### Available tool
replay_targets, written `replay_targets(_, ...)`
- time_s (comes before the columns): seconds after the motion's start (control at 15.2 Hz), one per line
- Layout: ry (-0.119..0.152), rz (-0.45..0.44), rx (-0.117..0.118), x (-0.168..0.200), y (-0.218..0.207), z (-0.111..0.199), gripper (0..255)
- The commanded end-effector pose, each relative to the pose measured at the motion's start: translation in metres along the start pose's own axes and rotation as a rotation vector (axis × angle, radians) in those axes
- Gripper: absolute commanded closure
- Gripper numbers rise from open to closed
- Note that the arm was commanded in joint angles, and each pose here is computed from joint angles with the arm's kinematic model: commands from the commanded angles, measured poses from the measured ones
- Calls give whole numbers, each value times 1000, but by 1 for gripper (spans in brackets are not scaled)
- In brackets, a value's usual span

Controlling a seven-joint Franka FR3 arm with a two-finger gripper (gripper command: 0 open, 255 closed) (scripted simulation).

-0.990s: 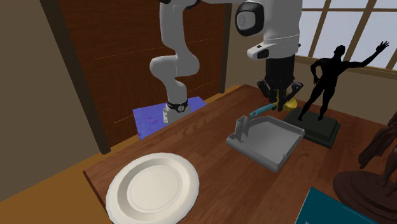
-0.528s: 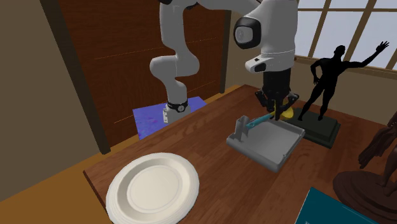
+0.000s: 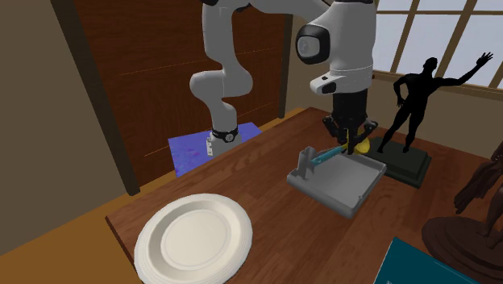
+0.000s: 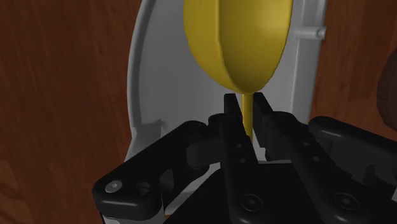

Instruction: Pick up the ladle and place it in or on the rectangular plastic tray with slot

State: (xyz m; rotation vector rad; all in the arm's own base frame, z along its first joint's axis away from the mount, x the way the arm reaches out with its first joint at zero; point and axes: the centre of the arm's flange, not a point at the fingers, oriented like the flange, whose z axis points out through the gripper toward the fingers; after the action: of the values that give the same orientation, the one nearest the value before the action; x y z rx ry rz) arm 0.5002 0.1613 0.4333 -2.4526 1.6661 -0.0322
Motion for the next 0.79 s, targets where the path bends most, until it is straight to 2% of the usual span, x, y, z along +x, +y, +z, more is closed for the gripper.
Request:
replay_targets(0.0,0,0,0,0,0,0,0)
replay_targets(0.33,0,0,0,0,0,0,0)
replay_targets(0.59,0,0,0,0,0,-50,0)
replay_targets(0.73,0,0,0,0,0,-50,0)
